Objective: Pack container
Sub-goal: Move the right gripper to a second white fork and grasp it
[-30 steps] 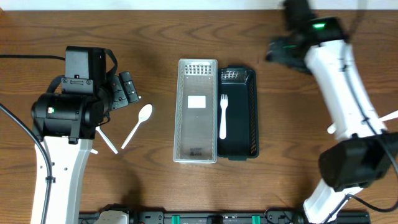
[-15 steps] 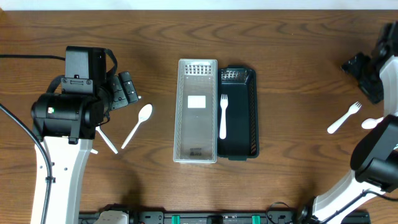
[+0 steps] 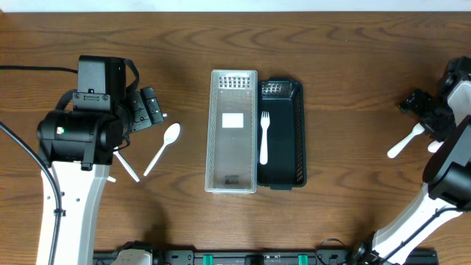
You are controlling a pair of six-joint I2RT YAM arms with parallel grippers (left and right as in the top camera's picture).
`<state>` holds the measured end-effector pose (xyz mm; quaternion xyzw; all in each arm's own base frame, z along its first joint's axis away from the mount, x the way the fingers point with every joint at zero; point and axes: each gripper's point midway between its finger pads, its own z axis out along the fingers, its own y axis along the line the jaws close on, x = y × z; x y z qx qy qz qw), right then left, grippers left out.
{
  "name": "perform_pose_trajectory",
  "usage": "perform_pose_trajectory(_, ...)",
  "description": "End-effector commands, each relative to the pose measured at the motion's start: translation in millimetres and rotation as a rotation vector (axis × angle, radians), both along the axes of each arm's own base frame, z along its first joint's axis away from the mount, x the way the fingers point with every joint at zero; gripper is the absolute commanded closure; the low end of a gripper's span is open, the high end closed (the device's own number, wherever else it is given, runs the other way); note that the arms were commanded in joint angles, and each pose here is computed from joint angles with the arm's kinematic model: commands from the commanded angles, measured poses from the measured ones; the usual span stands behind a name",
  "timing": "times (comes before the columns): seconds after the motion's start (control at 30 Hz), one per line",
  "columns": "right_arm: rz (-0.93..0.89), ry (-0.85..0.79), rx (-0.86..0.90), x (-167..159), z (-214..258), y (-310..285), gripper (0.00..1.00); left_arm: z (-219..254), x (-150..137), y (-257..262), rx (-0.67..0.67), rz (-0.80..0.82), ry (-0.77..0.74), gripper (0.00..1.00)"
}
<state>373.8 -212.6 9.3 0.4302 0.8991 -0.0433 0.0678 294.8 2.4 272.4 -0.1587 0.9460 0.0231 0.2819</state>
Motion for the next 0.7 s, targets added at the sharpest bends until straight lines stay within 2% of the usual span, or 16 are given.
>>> perform_pose_trajectory(0.0,0.042,0.025,0.037,-3,-16,4,0.01,5,2,3,0.017,-0.002,-0.011,0.02)
perform_pose_trajectory(0.2,0.07,0.033,0.072,-3,-25,10,0.02,6,2,3,0.017,-0.002,-0.011,0.02)
perform_pose_trajectory(0.3,0.07,0.036,0.074,-4,-26,10,0.06,6,2,3,0.017,-0.002,-0.011,0.02)
perform_pose_trajectory(0.43,0.07,0.045,0.079,-6,-27,11,0.29,5,2,3,0.017,-0.002,-0.011,0.02)
perform_pose_trajectory(0.53,0.07,0.047,0.08,-6,-27,11,0.4,5,2,3,0.017,-0.002,-0.011,0.02)
perform_pose_trajectory(0.67,0.07,0.048,0.08,-7,-27,11,0.46,5,2,3,0.017,-0.002,-0.011,0.02)
